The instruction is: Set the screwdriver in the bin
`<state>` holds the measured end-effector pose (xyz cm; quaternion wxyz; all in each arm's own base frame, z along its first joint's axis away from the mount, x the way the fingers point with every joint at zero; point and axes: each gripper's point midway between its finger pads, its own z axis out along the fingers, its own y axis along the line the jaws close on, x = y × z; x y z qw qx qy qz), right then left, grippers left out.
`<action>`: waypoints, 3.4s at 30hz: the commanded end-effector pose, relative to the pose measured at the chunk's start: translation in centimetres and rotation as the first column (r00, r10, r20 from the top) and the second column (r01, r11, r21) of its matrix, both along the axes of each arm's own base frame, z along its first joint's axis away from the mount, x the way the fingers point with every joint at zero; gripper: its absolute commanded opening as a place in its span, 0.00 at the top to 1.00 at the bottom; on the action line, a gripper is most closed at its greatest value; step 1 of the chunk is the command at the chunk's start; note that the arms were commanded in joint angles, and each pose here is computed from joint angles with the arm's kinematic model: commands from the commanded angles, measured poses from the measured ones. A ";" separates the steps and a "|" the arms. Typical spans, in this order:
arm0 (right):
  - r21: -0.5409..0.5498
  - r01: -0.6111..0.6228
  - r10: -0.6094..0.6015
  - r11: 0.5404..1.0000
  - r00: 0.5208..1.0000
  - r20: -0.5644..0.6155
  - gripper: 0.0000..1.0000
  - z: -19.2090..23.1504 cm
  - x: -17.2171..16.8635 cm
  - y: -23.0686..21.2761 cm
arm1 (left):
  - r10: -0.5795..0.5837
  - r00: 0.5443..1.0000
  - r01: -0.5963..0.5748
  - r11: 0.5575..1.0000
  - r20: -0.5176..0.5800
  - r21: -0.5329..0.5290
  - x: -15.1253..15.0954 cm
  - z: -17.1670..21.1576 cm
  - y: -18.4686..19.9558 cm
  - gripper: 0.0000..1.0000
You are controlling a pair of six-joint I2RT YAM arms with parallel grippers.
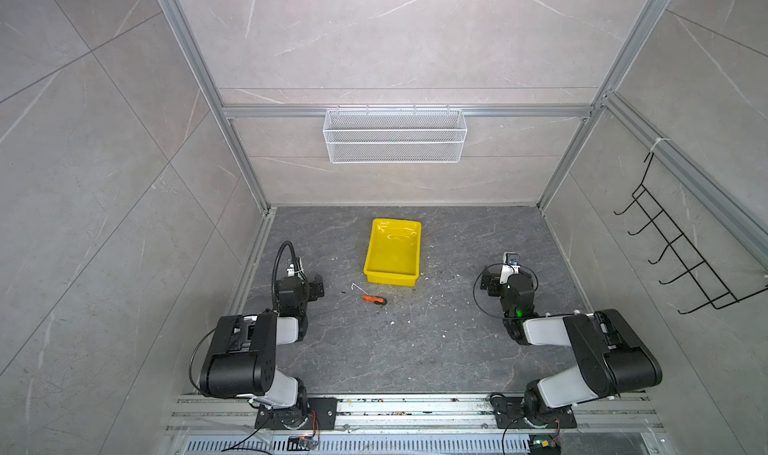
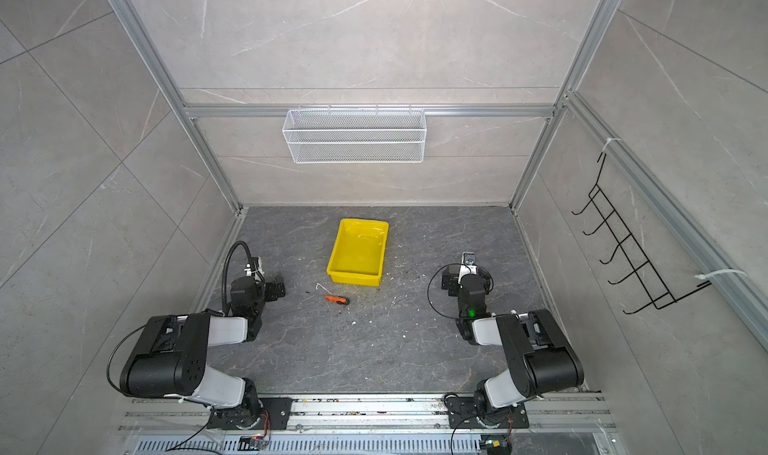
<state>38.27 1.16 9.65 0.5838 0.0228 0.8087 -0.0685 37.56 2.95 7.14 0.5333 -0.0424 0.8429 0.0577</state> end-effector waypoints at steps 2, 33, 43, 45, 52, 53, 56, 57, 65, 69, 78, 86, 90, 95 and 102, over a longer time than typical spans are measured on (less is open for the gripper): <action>0.013 0.022 -0.022 1.000 1.000 -0.001 0.01 0.0 0.2 -0.3 | 0.000 0.999 0.001 1.000 0.054 -0.012 0.7 1.4 0.0 0.00; 0.150 0.338 -0.318 0.929 0.937 -0.142 0.01 11.2 -8.2 -3.8 | -0.150 0.954 -0.012 0.845 -0.258 -0.535 -8.1 6.4 -7.1 0.00; 0.107 0.615 -0.548 0.781 0.758 -0.354 0.00 8.9 -9.2 -6.0 | 0.192 0.914 -0.335 0.854 -0.357 -0.398 -11.2 4.9 -1.6 0.00; 0.180 0.522 -0.451 0.834 0.832 -0.323 0.00 9.2 -7.8 -4.5 | 0.227 0.901 -0.368 0.850 -0.369 -0.376 -11.7 4.5 -1.0 0.00; 0.344 0.282 -0.190 0.896 0.942 -0.277 0.01 10.4 -3.2 0.5 | 0.326 0.846 -0.482 0.806 -0.422 -0.343 -12.2 2.4 0.3 0.00; 0.352 0.275 -0.179 0.895 0.942 -0.282 0.01 10.5 -2.8 0.9 | 0.339 0.837 -0.496 0.801 -0.430 -0.334 -12.3 2.2 0.5 0.00; 0.450 0.119 -0.012 0.885 0.972 -0.234 0.01 10.9 -1.3 4.2 | 0.366 0.819 -0.527 0.786 -0.442 -0.324 -12.9 1.9 0.8 0.00; 0.488 0.059 0.045 0.871 0.979 -0.200 0.01 11.4 -1.1 5.4 | 0.369 0.818 -0.529 0.783 -0.441 -0.327 -12.9 1.9 0.8 0.00; 0.474 -0.075 0.157 0.878 0.978 -0.135 0.01 13.9 -0.2 10.6 | 0.408 0.820 -0.546 0.768 -0.401 -0.334 -13.9 2.6 1.5 0.00; 0.369 -0.043 0.107 0.929 0.982 -0.155 0.01 15.0 1.1 9.8 | 0.406 0.830 -0.539 0.761 -0.382 -0.362 -14.1 2.7 1.3 0.00; 0.383 -0.345 0.439 0.857 0.877 -0.193 0.06 13.7 -2.0 21.7 | 0.383 0.862 -0.497 0.767 -0.332 -0.405 -13.9 3.0 0.9 0.00; 0.327 -0.627 0.706 0.707 0.644 -0.293 0.34 7.2 -6.4 37.3 | 0.355 0.876 -0.472 0.769 -0.325 -0.432 -14.0 2.8 0.4 0.01; 0.334 -0.677 0.754 0.656 0.560 -0.343 0.35 3.9 -8.5 41.9 | 0.355 0.878 -0.469 0.771 -0.320 -0.430 -13.9 2.9 0.4 0.01; 0.278 -0.724 0.752 0.631 0.484 -0.447 0.33 0.6 -10.2 44.2 | 0.343 0.885 -0.455 0.778 -0.314 -0.433 -13.8 3.0 0.3 0.01; 0.179 -0.738 0.685 0.651 0.470 -0.557 0.34 -2.1 -9.5 43.2 | 0.344 0.889 -0.450 0.779 -0.302 -0.436 -13.7 3.2 0.3 0.01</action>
